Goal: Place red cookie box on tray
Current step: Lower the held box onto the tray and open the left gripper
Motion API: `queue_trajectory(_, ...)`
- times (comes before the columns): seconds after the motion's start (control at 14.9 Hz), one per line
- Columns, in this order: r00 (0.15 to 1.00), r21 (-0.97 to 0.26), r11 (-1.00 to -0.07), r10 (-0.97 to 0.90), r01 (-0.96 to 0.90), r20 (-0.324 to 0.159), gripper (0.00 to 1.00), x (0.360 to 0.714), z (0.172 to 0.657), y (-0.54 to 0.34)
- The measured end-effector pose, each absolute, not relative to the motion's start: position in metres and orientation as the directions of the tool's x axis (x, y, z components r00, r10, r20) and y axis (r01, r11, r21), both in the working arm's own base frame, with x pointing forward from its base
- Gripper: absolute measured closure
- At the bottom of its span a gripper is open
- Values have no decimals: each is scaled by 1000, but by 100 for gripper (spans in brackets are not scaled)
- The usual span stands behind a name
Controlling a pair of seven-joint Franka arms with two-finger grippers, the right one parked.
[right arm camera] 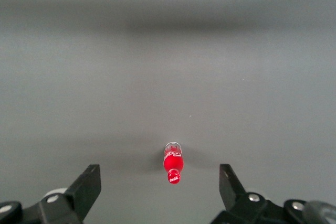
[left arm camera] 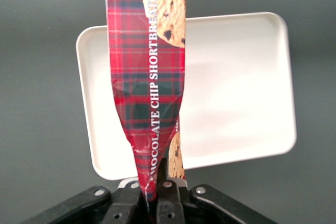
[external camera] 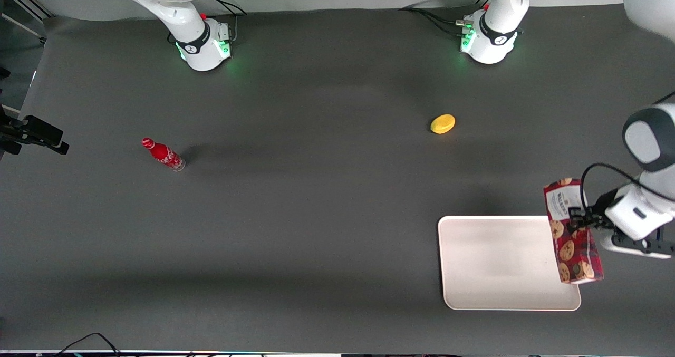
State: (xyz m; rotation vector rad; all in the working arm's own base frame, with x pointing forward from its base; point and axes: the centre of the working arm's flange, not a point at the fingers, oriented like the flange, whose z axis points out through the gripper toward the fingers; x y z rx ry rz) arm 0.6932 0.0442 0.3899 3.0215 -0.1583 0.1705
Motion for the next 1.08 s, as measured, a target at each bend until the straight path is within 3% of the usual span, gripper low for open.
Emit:
queue_trajectory(0.27, 996, 76, -995, -66, -71, 65, 94, 726, 316, 60)
queue_trajectory(0.47, 997, 58, -997, -54, -57, 55, 94, 734, 271, 70)
queue_trajectory(0.94, 992, 23, -999, -43, -46, 117, 94, 742, 250, 80)
queue_trajectory(1.08, 992, 20, -999, -44, -47, 118, 87, 742, 250, 81)
